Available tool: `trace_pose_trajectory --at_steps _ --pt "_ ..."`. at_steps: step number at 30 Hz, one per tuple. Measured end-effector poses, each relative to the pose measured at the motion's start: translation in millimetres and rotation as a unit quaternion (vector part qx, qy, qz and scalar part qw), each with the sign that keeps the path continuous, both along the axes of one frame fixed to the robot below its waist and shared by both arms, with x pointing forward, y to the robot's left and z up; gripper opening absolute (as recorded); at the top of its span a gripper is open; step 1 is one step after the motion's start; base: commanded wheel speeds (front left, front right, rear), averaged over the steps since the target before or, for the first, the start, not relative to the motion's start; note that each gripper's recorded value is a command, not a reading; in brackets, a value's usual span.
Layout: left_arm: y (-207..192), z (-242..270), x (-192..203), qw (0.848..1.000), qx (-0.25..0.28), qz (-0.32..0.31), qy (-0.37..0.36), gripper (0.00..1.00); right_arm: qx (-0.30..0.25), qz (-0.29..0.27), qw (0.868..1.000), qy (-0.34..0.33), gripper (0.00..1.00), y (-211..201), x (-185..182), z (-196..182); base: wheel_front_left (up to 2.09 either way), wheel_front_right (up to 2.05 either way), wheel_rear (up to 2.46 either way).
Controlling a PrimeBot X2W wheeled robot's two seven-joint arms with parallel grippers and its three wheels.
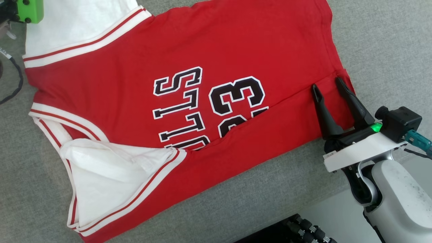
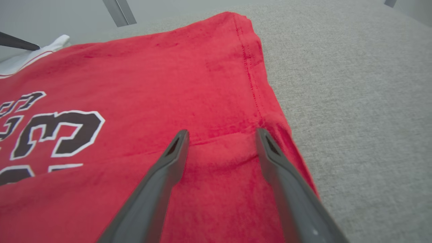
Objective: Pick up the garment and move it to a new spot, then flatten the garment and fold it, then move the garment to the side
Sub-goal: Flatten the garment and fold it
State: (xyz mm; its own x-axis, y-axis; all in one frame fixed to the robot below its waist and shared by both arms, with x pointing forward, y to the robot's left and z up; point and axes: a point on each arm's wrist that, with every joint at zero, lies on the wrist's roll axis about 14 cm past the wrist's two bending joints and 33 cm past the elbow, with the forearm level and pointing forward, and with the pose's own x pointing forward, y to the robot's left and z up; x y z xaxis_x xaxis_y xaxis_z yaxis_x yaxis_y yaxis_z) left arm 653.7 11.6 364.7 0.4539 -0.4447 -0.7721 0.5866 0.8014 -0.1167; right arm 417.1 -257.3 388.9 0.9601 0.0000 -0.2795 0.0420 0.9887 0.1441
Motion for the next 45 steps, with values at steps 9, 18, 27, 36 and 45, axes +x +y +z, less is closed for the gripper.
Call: trace_pose_trajectory --at_steps 9,18,27,36,45 --pt "-2 3 2 1.000 -0.015 -0.002 -0.011 0.00 -0.008 -0.006 1.000 -0.003 1.00 -9 1 4 0.00 0.00 0.00" --pt "-11 38 -14 0.998 -0.048 -0.024 -0.036 0.00 -0.014 -0.039 0.999 -0.016 1.00 -47 30 22 0.00 0.00 0.00" --pt "-3 83 -39 0.994 -0.053 -0.058 -0.077 0.00 -0.047 -0.039 0.995 0.080 1.00 -61 89 23 0.00 0.00 0.00" --pt "19 95 -53 0.991 -0.036 -0.078 -0.100 0.00 -0.093 -0.027 0.986 0.137 1.00 -52 144 27 0.00 0.00 0.00" --pt "24 85 -60 0.991 -0.031 -0.088 -0.094 0.00 -0.125 -0.008 0.968 0.216 1.00 -39 157 -1 0.00 0.00 0.00"
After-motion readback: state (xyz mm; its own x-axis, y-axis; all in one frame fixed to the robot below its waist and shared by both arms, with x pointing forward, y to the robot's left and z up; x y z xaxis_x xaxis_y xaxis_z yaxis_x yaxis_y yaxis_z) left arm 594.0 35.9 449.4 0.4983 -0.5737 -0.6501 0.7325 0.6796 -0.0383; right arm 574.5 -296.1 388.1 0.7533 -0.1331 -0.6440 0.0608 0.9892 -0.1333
